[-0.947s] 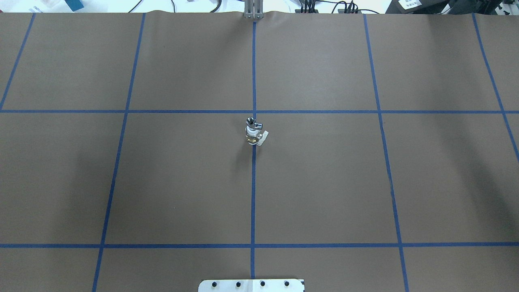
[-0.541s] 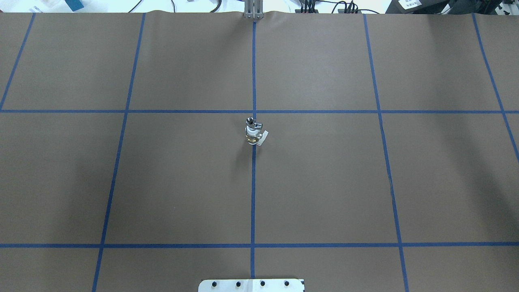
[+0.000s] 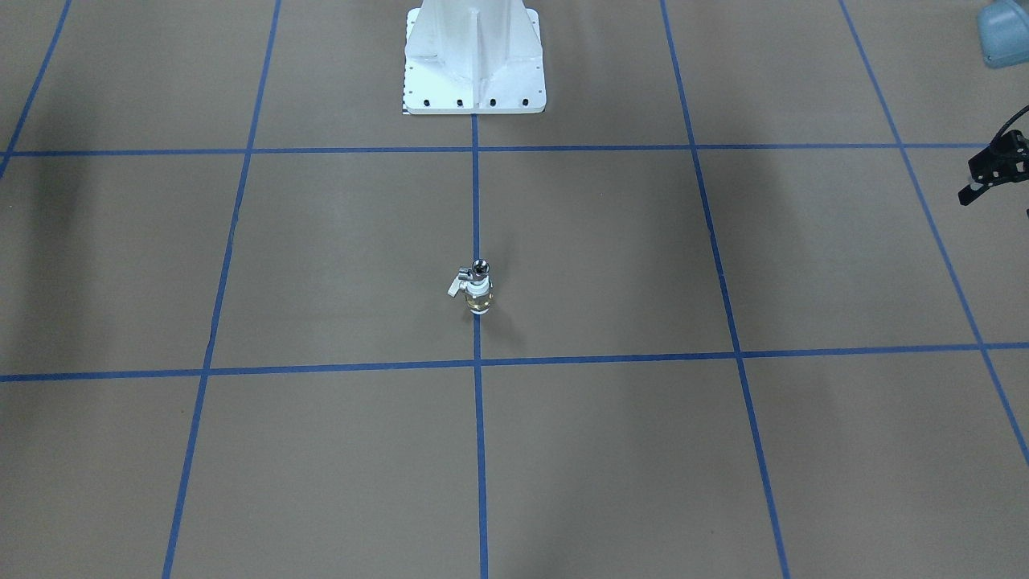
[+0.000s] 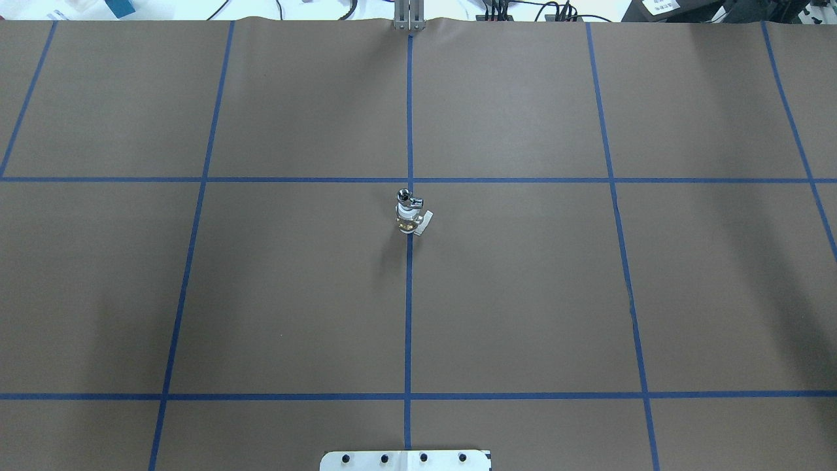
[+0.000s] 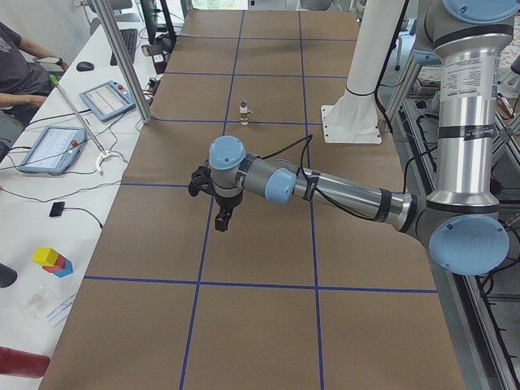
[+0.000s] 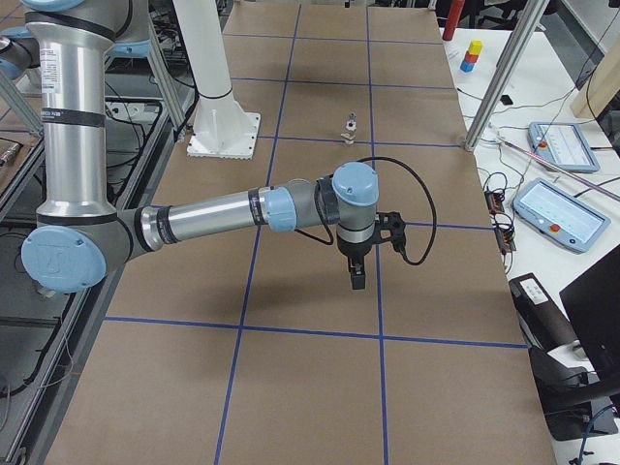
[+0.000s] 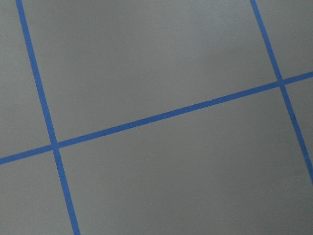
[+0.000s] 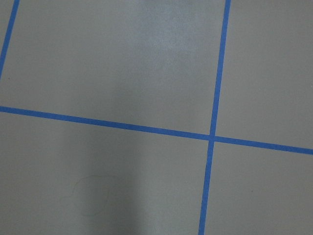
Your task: Assemble PPR valve and pipe with both arms
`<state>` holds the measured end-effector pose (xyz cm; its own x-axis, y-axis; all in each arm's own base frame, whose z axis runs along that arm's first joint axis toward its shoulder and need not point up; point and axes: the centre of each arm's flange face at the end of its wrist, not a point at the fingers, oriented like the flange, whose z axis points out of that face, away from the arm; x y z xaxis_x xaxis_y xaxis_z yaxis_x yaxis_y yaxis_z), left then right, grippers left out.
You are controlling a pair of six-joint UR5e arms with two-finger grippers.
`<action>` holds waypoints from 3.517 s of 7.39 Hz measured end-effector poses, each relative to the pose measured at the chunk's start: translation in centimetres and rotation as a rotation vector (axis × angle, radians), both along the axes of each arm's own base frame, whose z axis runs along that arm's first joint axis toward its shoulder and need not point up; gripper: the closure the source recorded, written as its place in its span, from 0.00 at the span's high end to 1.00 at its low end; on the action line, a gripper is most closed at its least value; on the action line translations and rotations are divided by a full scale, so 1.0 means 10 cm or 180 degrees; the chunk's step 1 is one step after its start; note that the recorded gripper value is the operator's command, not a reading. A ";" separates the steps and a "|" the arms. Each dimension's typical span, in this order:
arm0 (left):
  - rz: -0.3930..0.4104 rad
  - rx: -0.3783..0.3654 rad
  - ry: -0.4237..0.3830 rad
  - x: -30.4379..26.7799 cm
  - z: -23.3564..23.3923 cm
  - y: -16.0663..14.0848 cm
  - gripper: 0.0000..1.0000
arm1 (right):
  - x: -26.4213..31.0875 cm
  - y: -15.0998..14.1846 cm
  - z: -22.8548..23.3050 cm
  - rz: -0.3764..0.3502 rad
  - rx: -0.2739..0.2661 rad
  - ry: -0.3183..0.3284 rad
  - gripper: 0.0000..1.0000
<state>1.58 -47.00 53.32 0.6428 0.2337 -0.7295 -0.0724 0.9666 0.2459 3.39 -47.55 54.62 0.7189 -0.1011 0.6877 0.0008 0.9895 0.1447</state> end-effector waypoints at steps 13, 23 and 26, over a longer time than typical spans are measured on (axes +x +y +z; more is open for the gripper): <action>-0.0189 -0.0093 0.0033 -0.33 0.20 0.31 1.00 | 0.31 0.28 0.06 0.0191 -0.0077 -0.0229 1.00; -0.0195 -0.0114 0.0042 -0.32 0.21 0.31 1.00 | 0.32 0.33 0.08 0.0201 -0.0108 -0.0255 1.00; -0.0194 -0.0128 0.0042 -0.32 0.23 0.30 1.00 | 0.32 0.34 0.09 0.0203 -0.0113 -0.0256 1.00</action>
<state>-1.60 -43.98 55.63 0.6453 0.1646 -0.7460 -0.0100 0.9782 0.2072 6.56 -44.14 55.51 0.6654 -0.0315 0.7458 -0.0726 0.9916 0.1067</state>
